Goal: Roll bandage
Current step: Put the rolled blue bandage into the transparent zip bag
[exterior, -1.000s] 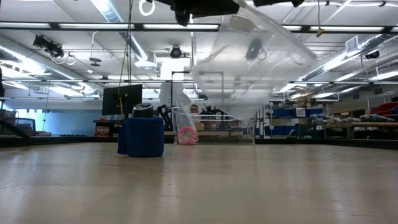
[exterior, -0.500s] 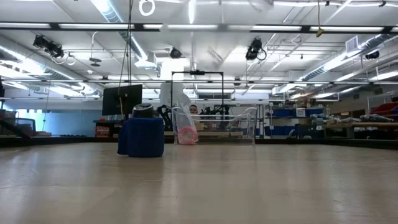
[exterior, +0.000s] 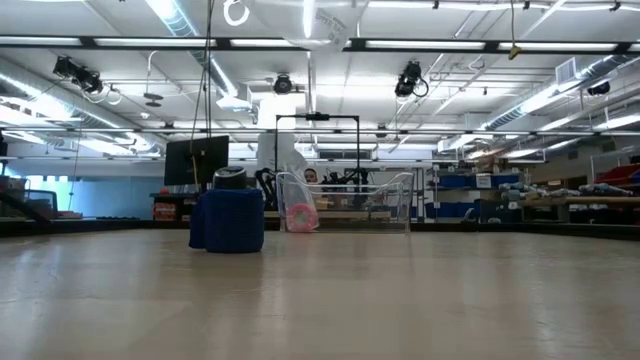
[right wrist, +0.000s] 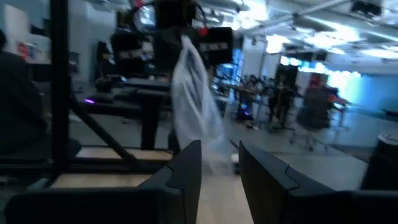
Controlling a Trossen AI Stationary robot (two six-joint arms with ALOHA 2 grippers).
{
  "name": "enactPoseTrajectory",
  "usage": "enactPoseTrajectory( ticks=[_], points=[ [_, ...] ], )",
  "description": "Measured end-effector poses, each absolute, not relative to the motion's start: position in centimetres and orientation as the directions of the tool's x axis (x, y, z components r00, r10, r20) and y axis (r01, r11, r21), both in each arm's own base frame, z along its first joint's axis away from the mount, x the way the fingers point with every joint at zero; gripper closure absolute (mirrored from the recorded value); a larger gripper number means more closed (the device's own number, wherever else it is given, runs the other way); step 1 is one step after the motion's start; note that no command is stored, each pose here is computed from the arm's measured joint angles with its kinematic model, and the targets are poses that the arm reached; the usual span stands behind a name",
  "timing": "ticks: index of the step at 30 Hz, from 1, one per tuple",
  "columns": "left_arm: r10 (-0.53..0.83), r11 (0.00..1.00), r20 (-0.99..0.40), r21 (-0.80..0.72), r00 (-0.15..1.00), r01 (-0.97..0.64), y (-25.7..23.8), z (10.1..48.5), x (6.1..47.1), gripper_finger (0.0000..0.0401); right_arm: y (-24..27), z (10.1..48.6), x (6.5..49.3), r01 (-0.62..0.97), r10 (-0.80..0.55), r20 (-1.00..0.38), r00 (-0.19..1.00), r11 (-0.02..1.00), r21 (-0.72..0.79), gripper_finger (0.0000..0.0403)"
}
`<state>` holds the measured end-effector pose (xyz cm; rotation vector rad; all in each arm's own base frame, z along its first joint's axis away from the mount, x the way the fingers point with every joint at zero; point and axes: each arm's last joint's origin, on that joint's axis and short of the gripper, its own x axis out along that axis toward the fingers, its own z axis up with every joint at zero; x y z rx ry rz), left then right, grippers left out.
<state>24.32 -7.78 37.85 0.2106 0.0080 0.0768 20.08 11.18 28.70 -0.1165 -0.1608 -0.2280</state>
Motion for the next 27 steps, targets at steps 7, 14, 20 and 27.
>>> enactPoseTrajectory(
  ticks=[7, 14, 20, 27],
  points=[
    [0.089, 0.97, -0.004, 0.229, 0.996, -0.085, -7.7, 37.7, 24.5, 0.0401, 10.5, 28.2, 21.5, 0.131, -0.111, 0.183, 0.977, 0.986, -0.099, 0.0299],
    [0.088, 0.97, -0.001, 0.228, 0.996, -0.086, -7.7, 37.7, 24.5, 0.0401, 9.7, 27.6, 22.5, 0.171, -0.151, 0.182, 0.972, 0.98, -0.1, 0.0317],
    [0.089, 0.974, -0.015, 0.208, 0.996, -0.084, -7.8, 37.5, 24.7, 0.0401, 9.2, 27.6, 23.0, 0.17, -0.144, 0.195, 0.97, 0.978, -0.123, 0.0384],
    [0.118, 0.966, -0.083, 0.238, 0.989, -0.096, -7.9, 35.8, 26.3, 0.0401, 8.8, 27.3, 24.3, 0.149, -0.118, 0.19, 0.975, 0.976, -0.157, 0.0399]
  ],
)
